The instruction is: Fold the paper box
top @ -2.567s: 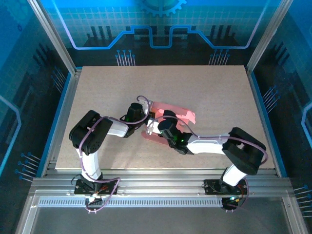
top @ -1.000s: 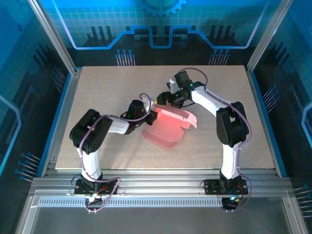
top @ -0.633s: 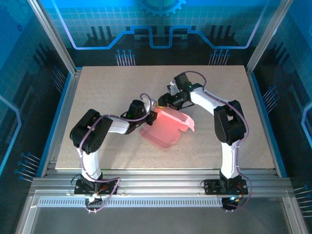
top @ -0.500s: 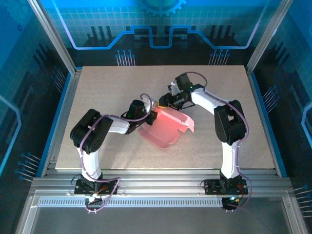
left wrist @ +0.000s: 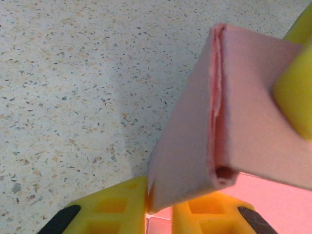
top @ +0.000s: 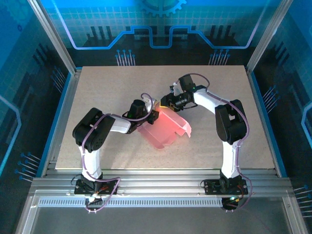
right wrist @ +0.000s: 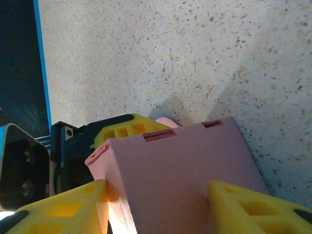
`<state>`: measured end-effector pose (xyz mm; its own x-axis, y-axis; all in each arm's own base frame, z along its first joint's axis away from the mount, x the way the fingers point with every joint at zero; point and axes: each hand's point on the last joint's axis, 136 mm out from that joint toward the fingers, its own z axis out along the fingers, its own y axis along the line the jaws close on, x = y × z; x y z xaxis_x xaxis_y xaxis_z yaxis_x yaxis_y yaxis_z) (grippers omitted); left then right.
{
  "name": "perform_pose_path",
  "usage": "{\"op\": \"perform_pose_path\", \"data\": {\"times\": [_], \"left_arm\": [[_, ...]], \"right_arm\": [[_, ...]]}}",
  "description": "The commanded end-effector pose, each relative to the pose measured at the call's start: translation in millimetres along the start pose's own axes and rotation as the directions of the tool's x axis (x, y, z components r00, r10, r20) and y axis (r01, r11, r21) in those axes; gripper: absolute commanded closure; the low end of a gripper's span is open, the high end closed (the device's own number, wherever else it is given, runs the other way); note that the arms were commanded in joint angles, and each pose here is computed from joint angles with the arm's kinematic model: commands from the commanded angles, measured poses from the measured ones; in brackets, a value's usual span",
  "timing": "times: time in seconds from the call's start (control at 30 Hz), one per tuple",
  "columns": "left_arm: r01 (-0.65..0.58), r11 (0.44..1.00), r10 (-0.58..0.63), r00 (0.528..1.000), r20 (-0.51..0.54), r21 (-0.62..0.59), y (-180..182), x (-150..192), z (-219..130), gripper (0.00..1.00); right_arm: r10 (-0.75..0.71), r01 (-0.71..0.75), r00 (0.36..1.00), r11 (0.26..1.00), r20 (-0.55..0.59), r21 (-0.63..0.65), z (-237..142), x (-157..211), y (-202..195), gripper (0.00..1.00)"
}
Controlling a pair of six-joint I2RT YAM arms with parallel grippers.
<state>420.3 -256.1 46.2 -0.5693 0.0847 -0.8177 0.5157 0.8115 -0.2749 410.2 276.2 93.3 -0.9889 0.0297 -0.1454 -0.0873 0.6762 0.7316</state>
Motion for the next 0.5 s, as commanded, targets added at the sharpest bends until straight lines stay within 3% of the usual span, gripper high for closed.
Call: {"op": "perform_pose_path", "data": {"times": [0.0,0.23,0.37,0.47], "left_arm": [[0.004,1.000,-0.005,1.000,0.017,0.022,-9.1,-6.1,7.7,0.81],[0.013,1.000,-0.014,1.000,0.017,0.024,-9.2,-6.4,9.4,0.73],[0.028,0.999,-0.028,0.999,0.018,0.037,-11.0,-7.3,11.0,0.73],[0.028,0.999,-0.029,0.999,0.018,0.041,-11.9,-7.7,11.6,0.78]], "right_arm": [[0.080,-0.076,0.992,0.996,-0.094,0.039,18.7,25.5,-26.9,0.48],[0.068,-0.067,0.992,0.998,-0.109,0.013,19.3,28.3,-22.4,0.48],[0.065,-0.065,0.991,0.998,-0.119,0.003,19.9,31.2,-22.1,0.49],[0.066,-0.066,0.990,0.998,-0.124,0.005,20.5,33.0,-22.9,0.50]]}}
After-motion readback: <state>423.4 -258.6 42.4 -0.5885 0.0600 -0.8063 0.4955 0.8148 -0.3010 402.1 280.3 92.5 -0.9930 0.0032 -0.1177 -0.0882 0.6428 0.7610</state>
